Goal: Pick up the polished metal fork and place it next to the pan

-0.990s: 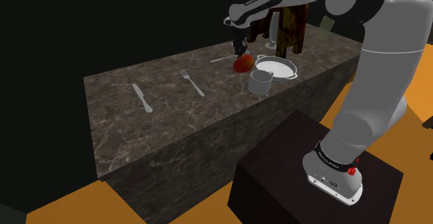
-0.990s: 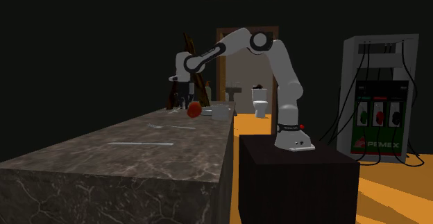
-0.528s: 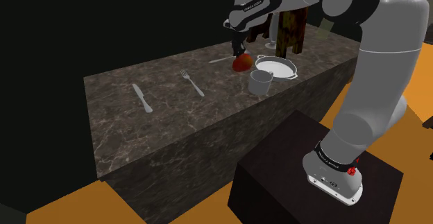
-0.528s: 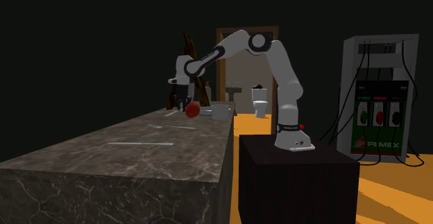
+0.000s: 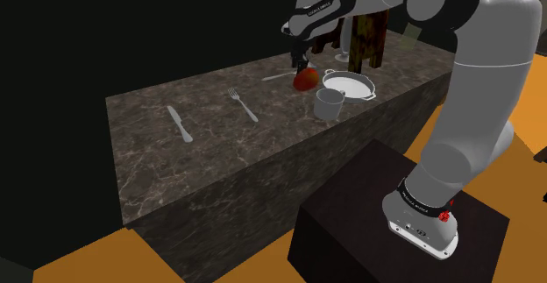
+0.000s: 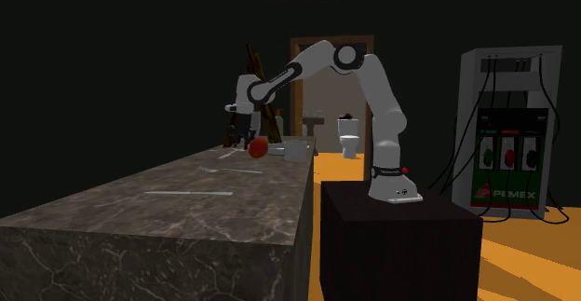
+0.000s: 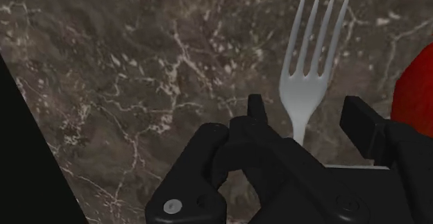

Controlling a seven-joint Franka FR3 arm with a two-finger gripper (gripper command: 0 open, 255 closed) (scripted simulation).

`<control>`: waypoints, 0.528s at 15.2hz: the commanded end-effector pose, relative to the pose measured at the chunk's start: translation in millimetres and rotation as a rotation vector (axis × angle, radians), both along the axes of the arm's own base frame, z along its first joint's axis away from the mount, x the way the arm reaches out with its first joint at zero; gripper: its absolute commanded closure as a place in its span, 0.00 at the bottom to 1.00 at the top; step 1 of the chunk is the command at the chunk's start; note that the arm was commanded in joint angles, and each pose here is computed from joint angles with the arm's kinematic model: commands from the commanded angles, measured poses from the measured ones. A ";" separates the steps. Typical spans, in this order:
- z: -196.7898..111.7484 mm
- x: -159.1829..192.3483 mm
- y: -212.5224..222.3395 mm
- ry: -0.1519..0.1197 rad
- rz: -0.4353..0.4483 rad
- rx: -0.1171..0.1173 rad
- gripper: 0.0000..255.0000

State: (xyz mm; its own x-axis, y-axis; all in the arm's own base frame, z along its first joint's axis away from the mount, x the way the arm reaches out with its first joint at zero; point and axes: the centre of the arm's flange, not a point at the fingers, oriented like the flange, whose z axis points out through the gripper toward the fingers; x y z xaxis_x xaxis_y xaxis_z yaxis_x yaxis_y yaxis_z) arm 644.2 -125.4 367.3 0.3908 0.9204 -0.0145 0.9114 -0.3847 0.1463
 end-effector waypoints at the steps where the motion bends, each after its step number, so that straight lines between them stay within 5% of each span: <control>1: -22.7 -13.0 7.6 0.130 -0.001 0.024 0.00; 5: -23.5 -12.0 2.8 0.130 -0.001 0.024 0.00; 8: 16.0 -12.0 4.7 0.130 -0.001 0.024 0.00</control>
